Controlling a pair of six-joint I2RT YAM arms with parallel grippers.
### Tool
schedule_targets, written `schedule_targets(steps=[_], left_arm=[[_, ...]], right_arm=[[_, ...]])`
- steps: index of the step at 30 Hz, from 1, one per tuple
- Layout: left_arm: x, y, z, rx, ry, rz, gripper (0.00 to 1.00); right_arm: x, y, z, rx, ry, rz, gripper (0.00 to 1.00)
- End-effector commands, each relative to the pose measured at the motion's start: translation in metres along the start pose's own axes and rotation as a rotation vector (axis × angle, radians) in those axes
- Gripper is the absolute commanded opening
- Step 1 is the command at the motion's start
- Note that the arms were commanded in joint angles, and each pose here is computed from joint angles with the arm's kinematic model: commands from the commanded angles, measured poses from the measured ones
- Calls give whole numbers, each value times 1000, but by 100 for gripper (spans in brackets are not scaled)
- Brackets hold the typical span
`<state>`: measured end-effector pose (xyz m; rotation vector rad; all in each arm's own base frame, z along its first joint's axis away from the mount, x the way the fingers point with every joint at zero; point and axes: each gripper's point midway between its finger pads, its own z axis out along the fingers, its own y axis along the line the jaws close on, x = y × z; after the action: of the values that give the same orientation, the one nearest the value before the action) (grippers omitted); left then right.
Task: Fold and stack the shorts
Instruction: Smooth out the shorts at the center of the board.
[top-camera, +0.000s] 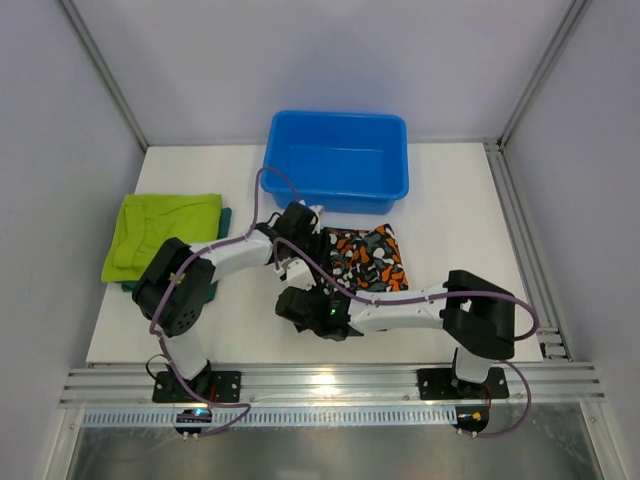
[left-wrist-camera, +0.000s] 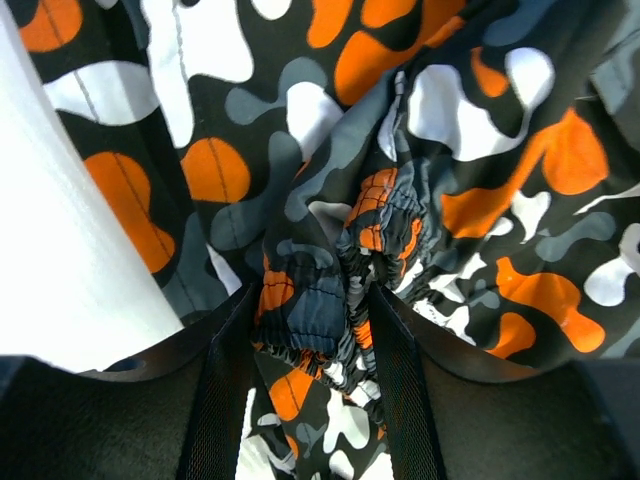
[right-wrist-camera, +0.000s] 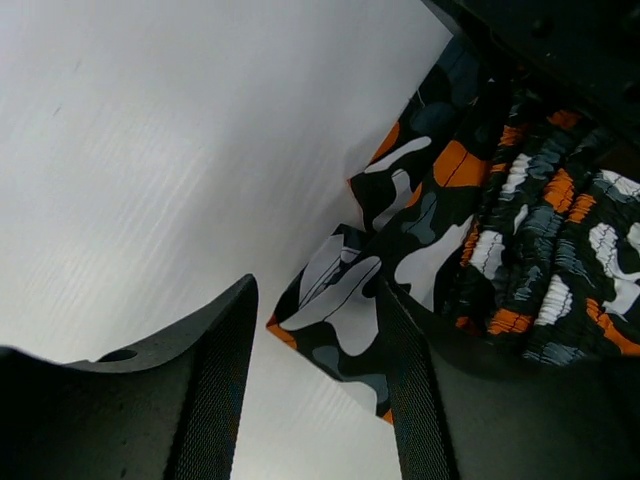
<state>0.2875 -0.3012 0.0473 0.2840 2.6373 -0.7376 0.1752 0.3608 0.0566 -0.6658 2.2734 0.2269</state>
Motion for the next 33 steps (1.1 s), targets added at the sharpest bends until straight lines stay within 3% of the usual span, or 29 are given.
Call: schedule_targets(steps=[1, 4, 8, 9, 13, 16, 19, 20, 22, 33], left_arm=[[-6, -5, -3, 10, -1, 4, 49], [-8, -5, -8, 6, -8, 9, 50], [-13, -7, -14, -5, -19, 19, 50], [-13, -7, -15, -8, -19, 24, 50], [-17, -9, -15, -4, -20, 36, 46], [-18, -14, -11, 22, -13, 41, 37], [-20, -18, -9, 47, -13, 43, 18], [-21, -18, -6, 50, -11, 48, 7], [-24, -20, -5, 60, -13, 54, 0], [-45, -6, 13, 4, -18, 78, 0]], right_arm=[[-28, -3, 6, 82, -98, 43, 54], [-17, -5, 17, 125, -68, 28, 53], [1, -5, 24, 128, -21, 40, 39], [3, -4, 22, 122, -20, 45, 30], [20, -9, 23, 121, 15, 51, 20], [25, -8, 21, 106, 26, 63, 15], [28, -6, 20, 90, 30, 72, 11], [30, -6, 20, 86, 32, 71, 10], [31, -5, 18, 84, 37, 66, 7], [42, 12, 8, 48, 50, 40, 4]])
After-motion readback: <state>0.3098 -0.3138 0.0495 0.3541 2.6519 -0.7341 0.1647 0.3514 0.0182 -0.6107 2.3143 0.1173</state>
